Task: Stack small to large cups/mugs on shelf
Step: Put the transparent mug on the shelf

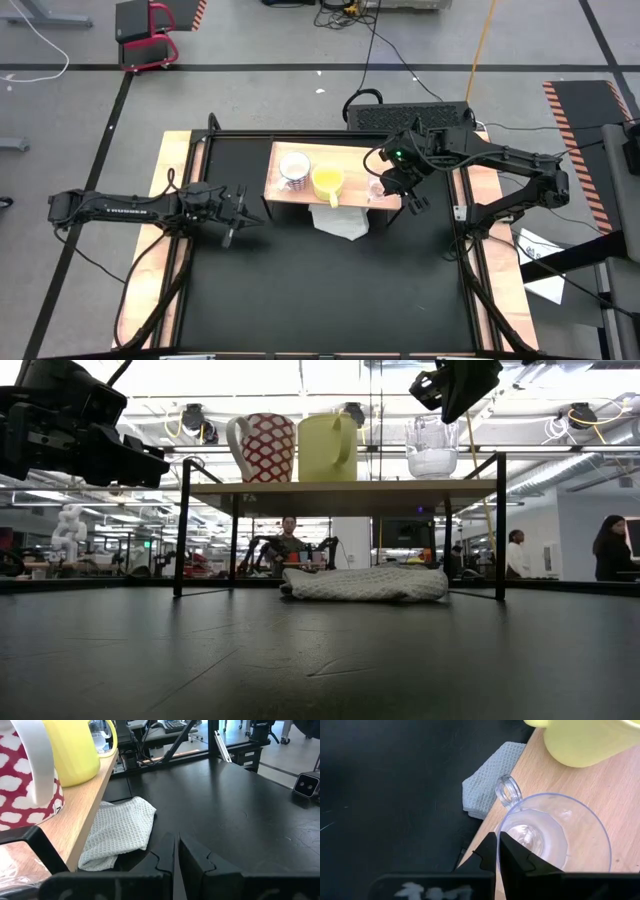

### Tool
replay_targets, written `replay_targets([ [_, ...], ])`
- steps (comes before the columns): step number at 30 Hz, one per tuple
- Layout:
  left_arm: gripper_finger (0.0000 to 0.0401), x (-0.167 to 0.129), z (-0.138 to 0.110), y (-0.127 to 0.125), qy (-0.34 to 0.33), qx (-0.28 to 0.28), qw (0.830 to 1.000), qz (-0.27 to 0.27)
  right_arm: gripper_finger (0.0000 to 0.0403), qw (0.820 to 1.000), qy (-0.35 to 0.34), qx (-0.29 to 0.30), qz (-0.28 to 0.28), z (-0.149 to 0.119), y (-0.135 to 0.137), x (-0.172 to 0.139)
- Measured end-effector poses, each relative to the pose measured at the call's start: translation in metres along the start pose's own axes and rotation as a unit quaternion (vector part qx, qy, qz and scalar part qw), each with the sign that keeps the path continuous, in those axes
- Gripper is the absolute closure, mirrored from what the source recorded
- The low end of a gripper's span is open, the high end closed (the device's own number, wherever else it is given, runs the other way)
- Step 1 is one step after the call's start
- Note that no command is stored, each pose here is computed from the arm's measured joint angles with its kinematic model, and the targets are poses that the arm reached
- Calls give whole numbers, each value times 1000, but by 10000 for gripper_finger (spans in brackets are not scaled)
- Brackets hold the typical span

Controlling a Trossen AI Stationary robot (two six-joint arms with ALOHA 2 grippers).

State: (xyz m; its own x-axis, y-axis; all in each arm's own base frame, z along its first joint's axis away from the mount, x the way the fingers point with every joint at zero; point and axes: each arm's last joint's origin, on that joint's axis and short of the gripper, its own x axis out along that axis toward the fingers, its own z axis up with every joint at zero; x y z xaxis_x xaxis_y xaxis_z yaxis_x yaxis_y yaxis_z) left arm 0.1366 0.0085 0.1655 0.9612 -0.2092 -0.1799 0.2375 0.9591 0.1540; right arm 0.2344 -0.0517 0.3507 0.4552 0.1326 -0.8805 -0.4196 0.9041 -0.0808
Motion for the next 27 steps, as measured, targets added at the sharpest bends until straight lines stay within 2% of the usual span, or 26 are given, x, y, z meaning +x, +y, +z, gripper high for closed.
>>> replay_targets([
  [27,375,0,-2,0,10,1,1000,-3,403,1000,-7,-7,-3,-2,-1,13],
])
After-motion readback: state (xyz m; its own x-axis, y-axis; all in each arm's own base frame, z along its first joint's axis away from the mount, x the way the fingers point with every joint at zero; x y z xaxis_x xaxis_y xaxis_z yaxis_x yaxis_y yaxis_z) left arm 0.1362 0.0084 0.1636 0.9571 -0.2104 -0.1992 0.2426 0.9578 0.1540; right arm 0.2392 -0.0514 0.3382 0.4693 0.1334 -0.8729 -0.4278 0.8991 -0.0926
